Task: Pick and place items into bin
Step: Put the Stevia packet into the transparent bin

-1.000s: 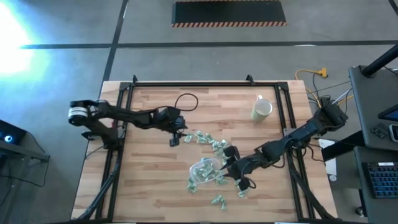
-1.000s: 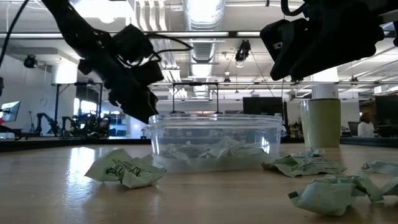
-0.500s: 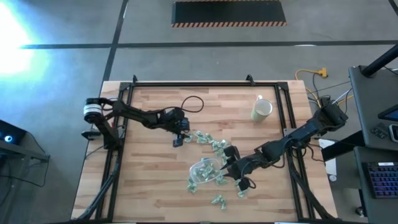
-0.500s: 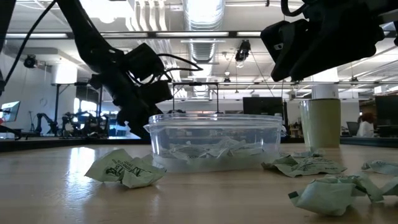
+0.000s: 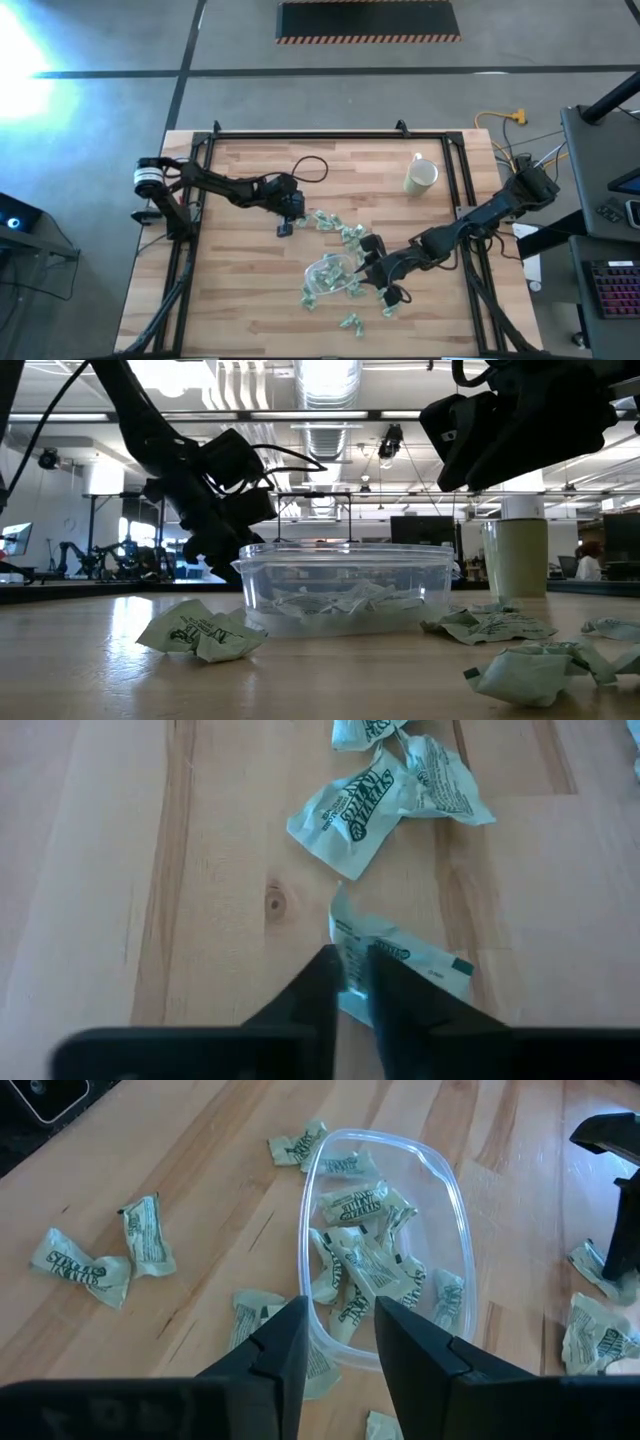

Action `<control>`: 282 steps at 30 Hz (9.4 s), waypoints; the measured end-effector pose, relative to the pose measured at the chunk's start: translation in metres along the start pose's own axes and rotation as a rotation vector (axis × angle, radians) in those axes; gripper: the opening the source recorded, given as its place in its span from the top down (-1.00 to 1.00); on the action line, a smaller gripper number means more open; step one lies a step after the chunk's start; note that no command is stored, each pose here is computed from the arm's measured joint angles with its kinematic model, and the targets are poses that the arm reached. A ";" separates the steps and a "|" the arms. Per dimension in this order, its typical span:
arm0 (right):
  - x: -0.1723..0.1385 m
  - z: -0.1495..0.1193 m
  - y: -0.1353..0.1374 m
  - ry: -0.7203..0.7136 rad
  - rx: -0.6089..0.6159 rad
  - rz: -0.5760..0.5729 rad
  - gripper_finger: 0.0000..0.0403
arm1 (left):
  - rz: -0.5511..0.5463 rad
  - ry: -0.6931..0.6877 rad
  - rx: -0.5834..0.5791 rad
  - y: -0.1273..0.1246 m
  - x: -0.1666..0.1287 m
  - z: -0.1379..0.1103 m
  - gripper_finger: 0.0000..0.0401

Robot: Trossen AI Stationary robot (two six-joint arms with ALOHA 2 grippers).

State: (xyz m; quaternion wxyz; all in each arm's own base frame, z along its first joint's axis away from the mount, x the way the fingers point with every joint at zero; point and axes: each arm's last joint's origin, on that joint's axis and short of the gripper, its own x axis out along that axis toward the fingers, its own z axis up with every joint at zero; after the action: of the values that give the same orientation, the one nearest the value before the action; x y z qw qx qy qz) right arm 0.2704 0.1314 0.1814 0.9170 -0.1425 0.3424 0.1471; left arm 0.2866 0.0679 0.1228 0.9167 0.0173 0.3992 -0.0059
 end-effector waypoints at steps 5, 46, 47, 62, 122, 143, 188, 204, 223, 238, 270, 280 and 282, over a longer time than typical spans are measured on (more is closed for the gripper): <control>0.000 -0.001 0.000 0.009 0.002 0.000 0.47 | 0.020 0.003 0.002 0.000 -0.001 0.000 0.96; 0.000 -0.005 0.000 0.048 -0.002 0.002 0.62 | -0.287 -0.546 0.347 -0.144 -0.031 0.060 0.95; 0.000 -0.005 0.000 0.048 -0.001 0.002 0.62 | -0.287 -0.544 0.348 -0.145 -0.026 0.061 0.95; 0.000 -0.010 0.001 0.097 0.035 0.002 0.66 | -0.292 -0.481 0.346 -0.149 -0.006 0.062 0.90; 0.001 -0.078 0.038 0.103 0.358 0.124 0.23 | -0.296 -0.440 0.342 -0.148 -0.005 0.058 0.26; 0.022 -0.083 0.047 0.120 0.276 0.086 0.29 | -0.296 -0.441 0.342 -0.148 -0.005 0.059 0.26; 0.008 -0.072 0.042 0.046 0.201 0.063 0.84 | -0.012 -0.516 0.166 -0.128 -0.065 0.038 0.26; 0.012 -0.078 0.038 0.069 0.267 0.035 0.46 | -0.014 -0.523 0.163 -0.128 -0.065 0.039 0.26; 0.013 -0.082 0.033 0.104 0.258 0.046 0.61 | -0.015 -0.522 0.163 -0.128 -0.065 0.039 0.26; 0.013 -0.079 0.031 0.084 0.167 -0.006 0.96 | -0.015 -0.522 0.163 -0.128 -0.065 0.039 0.26; 0.007 0.008 -0.009 -0.106 -0.034 -0.214 0.96 | -0.015 -0.511 0.165 -0.128 -0.065 0.037 0.26; 0.036 0.002 -0.011 -0.145 -0.095 -0.136 0.96 | -0.015 -0.508 0.166 -0.128 -0.064 0.036 0.26; 0.038 0.001 -0.011 -0.144 -0.095 -0.137 0.96 | -0.015 -0.508 0.166 -0.128 -0.064 0.036 0.26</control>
State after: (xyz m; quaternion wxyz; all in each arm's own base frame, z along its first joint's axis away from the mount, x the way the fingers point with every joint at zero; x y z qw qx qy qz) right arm 0.3026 0.1282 0.1584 0.9394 -0.1977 0.2577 0.1099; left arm 0.2663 -0.0616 0.1911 0.9828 0.0874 0.1548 -0.0495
